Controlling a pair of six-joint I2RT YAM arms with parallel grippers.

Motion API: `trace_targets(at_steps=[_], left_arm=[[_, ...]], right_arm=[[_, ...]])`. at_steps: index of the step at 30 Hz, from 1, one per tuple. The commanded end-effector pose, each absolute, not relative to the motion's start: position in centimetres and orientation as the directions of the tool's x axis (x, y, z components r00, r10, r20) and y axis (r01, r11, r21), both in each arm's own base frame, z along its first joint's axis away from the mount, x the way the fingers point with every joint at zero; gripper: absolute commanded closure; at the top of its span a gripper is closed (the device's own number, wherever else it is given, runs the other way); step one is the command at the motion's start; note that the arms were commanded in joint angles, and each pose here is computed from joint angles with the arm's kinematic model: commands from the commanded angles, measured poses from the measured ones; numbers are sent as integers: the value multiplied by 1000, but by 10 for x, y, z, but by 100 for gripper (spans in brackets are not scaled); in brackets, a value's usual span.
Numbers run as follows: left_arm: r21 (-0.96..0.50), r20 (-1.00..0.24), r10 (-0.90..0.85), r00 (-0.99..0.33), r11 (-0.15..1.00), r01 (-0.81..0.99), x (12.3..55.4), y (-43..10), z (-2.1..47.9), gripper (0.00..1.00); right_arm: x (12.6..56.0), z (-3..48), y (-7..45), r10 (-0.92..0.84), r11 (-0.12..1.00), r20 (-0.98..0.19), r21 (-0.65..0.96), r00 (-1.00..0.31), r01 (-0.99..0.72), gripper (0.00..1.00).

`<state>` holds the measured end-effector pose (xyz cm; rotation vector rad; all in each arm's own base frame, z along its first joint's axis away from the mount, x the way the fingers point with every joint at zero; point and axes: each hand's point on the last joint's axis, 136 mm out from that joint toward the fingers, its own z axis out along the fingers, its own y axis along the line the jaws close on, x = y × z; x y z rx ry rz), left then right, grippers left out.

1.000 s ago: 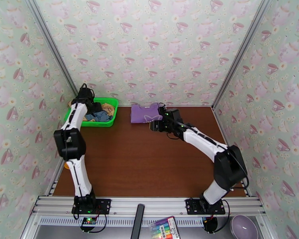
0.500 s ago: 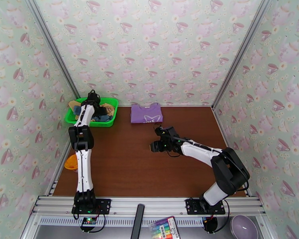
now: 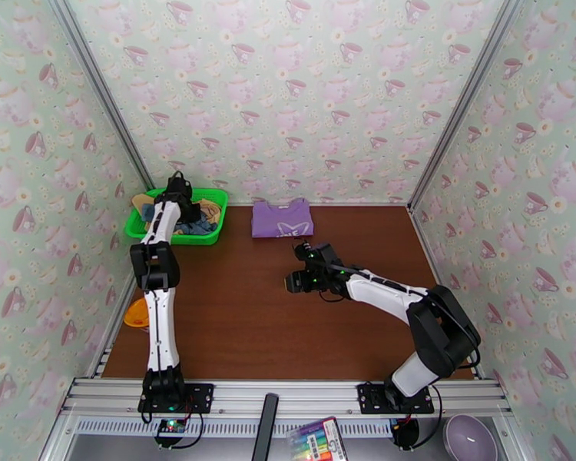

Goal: Fold and stack the mixed laundry pile

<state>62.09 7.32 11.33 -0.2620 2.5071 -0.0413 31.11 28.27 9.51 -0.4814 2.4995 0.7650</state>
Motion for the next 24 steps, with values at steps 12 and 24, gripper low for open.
trace_targets(at_steps=[12,24], left_arm=[[-70,-871,-134,-473,986,-150,567,74,367,100],[-163,-937,-126,-327,982,91,457,-17,495,100]], right_arm=[[305,128,287,-149,762,-614,428,-775,-486,41],[279,169,254,-189,762,-723,319,-664,-564,37]])
